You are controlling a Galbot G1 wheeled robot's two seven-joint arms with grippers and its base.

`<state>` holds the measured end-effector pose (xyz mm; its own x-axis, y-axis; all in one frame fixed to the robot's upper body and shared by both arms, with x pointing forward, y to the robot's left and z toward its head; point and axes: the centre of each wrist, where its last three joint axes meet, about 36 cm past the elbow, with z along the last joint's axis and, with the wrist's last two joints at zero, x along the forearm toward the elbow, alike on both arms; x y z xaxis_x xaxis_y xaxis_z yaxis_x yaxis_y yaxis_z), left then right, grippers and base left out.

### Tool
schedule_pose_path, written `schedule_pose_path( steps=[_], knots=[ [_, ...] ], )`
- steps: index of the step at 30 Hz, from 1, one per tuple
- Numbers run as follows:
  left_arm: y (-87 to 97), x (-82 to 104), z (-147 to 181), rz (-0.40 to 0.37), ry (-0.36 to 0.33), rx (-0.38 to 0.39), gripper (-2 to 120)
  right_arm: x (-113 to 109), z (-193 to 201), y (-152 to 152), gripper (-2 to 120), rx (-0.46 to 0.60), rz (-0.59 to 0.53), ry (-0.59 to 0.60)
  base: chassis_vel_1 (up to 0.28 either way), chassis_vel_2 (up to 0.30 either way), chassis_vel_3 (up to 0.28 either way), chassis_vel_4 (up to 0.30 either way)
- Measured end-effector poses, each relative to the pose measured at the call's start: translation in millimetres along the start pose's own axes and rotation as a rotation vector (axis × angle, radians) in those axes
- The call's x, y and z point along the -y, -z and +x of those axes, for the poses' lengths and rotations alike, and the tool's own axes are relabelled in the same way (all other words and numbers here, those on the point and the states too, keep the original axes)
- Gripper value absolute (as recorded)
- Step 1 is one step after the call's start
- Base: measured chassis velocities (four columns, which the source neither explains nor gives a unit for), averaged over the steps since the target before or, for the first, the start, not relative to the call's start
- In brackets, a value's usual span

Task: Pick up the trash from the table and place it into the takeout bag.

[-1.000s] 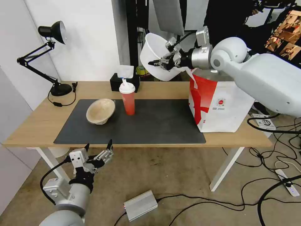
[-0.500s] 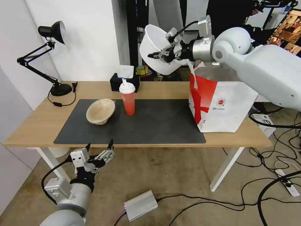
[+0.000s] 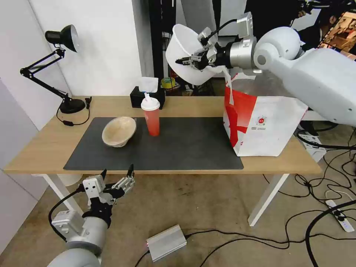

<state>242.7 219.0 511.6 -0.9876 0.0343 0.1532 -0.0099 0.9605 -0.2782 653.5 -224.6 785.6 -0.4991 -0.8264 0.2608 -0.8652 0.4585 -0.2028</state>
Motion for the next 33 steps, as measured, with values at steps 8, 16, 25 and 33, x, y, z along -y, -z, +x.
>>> schedule_pose_path(
  steps=[8, 16, 25, 33],
  knots=[
    [1.1, 0.4, 0.8, -0.002, -0.004, 0.001, 100, 0.4, 1.0, 8.5, 0, 0.008, 0.006, -0.002, 0.000, 0.000, 0.000, 0.000],
    [1.8, 0.3, 1.6, -0.004, -0.006, 0.001, 100, -1.0, 0.5, 9.5, 0, 0.010, 0.006, 0.002, 0.000, 0.000, 0.000, 0.000],
    [2.2, 1.1, 3.0, -0.001, -0.008, 0.000, 100, 1.7, 4.0, 12.6, 0, 0.016, 0.005, -0.007, 0.000, 0.000, 0.000, 0.000],
    [3.5, 0.9, 3.9, 0.001, -0.006, 0.004, 100, 6.3, 12.3, 23.0, 0, 0.030, 0.011, -0.023, 0.000, 0.000, 0.000, 0.000]
  ],
)
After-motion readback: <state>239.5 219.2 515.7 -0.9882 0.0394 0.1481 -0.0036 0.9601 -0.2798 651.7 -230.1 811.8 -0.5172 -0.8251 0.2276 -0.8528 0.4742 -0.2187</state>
